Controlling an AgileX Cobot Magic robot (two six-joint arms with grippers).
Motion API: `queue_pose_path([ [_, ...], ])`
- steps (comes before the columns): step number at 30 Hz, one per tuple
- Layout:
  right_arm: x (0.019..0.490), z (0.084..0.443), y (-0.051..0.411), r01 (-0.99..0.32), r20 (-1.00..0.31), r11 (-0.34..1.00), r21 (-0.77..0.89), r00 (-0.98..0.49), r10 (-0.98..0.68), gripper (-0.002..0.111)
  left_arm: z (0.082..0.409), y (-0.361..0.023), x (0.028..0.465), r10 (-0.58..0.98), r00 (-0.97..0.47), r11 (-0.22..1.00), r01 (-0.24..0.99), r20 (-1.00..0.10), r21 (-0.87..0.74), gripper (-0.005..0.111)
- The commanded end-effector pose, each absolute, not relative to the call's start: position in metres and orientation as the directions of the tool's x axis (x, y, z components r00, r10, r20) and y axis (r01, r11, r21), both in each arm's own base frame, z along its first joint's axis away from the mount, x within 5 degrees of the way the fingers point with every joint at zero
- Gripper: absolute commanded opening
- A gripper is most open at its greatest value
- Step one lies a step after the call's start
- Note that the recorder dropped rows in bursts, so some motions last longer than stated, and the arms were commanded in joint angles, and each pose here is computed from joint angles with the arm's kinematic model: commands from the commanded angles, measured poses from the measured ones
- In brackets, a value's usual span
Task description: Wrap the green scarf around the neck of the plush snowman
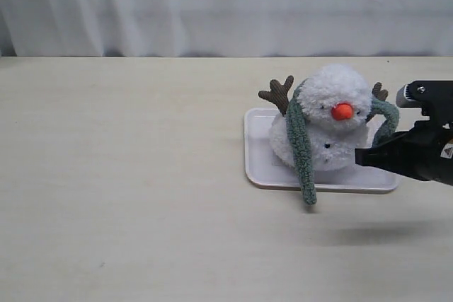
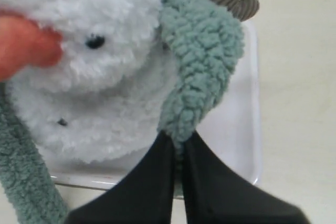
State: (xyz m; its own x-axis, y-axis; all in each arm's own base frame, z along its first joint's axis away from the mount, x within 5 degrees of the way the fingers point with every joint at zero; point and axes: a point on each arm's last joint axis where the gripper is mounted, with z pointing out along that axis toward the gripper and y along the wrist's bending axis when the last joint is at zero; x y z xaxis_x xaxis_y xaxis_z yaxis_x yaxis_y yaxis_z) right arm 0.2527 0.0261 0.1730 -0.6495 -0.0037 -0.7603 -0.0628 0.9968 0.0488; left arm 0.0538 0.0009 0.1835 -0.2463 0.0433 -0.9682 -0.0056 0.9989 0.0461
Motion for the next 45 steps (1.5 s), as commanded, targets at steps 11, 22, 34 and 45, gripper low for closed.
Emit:
queue_pose_path([
  [11, 0.230, 0.190, 0.022, 0.044, -0.681, 0.990, 0.136, -0.722, 0.126, 0.004, 0.184, 0.000, 0.054, 0.037, -0.234, 0.999, 0.002, -0.972, 0.037, 0.000],
  [22, 0.225, 0.171, 0.049, -0.065, -0.580, 0.991, 0.119, -0.815, 0.016, 0.004, 0.184, 0.000, 0.054, 0.037, -0.234, 0.999, 0.002, -0.972, 0.037, 0.000],
  [34, 0.238, 0.129, 0.066, -0.162, -0.537, 0.984, 0.069, -0.838, -0.100, 0.005, 0.184, 0.000, 0.054, 0.037, -0.234, 0.999, 0.002, -0.972, 0.037, 0.000],
  [45, 0.248, 0.155, 0.071, -0.191, -0.403, 0.980, 0.056, -0.902, -0.152, 0.054, 0.184, 0.000, 0.054, 0.037, -0.234, 0.999, 0.002, -0.972, 0.037, 0.000],
])
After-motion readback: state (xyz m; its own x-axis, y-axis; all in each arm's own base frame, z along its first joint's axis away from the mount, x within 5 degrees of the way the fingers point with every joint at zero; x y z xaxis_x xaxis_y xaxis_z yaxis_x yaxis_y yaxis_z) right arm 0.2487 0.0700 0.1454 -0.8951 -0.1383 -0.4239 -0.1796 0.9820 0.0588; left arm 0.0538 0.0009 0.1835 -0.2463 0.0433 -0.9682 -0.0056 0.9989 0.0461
